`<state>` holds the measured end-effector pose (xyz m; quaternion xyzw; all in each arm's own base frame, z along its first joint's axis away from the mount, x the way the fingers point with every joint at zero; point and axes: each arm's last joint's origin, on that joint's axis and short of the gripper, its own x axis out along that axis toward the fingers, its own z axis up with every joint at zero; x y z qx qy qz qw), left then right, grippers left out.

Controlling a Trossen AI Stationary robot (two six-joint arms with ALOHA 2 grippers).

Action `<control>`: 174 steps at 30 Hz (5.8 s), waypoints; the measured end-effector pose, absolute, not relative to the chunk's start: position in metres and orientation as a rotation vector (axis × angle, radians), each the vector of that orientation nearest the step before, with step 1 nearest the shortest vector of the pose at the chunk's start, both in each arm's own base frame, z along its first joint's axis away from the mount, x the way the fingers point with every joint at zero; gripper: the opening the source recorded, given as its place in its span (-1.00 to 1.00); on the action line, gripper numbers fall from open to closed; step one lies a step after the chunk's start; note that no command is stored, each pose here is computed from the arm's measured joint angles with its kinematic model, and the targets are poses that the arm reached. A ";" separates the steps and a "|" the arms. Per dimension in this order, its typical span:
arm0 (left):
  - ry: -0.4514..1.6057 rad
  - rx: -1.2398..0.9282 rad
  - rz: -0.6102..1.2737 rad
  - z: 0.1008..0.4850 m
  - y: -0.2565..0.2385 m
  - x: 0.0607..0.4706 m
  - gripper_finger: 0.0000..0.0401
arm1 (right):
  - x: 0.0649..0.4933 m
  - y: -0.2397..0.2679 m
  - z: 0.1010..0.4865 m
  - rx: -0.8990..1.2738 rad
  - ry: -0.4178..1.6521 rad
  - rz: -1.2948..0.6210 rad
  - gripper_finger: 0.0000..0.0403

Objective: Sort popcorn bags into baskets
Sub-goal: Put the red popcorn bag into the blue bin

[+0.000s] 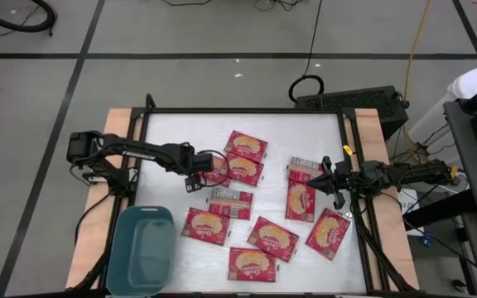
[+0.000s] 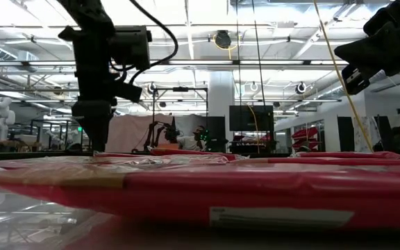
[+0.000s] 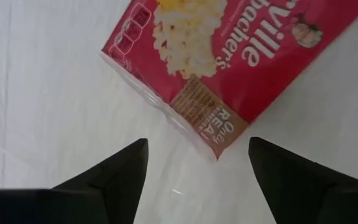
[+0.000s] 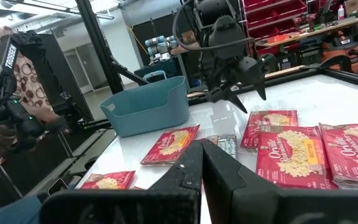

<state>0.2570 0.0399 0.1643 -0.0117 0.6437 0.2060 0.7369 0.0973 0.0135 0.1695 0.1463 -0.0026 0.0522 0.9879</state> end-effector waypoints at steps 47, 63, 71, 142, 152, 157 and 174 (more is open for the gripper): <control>1.138 0.230 0.417 0.236 0.014 0.235 -0.99 | 0.178 0.041 0.196 0.259 0.159 -0.151 -0.82; 0.841 0.681 0.238 0.303 -0.048 0.232 -0.99 | 0.285 0.058 0.226 0.302 -0.001 -0.235 -0.01; 0.701 0.788 0.163 0.312 -0.071 0.237 -0.99 | 0.303 0.064 0.204 0.448 -0.044 -0.120 0.20; 0.275 -0.206 0.146 0.318 -0.096 0.263 0.43 | 0.290 0.080 0.216 0.153 -0.124 0.066 -0.95; 0.302 -0.209 0.099 0.307 -0.095 0.279 0.09 | 0.290 0.079 0.217 0.134 -0.138 0.059 -0.95; 0.300 -0.096 0.014 0.309 -0.096 0.279 -0.63 | 0.290 0.079 0.217 0.138 -0.134 0.059 -0.95; 0.334 -0.360 -0.005 0.331 -0.096 0.240 -0.91 | 0.282 0.077 0.212 0.122 0.041 -0.136 0.16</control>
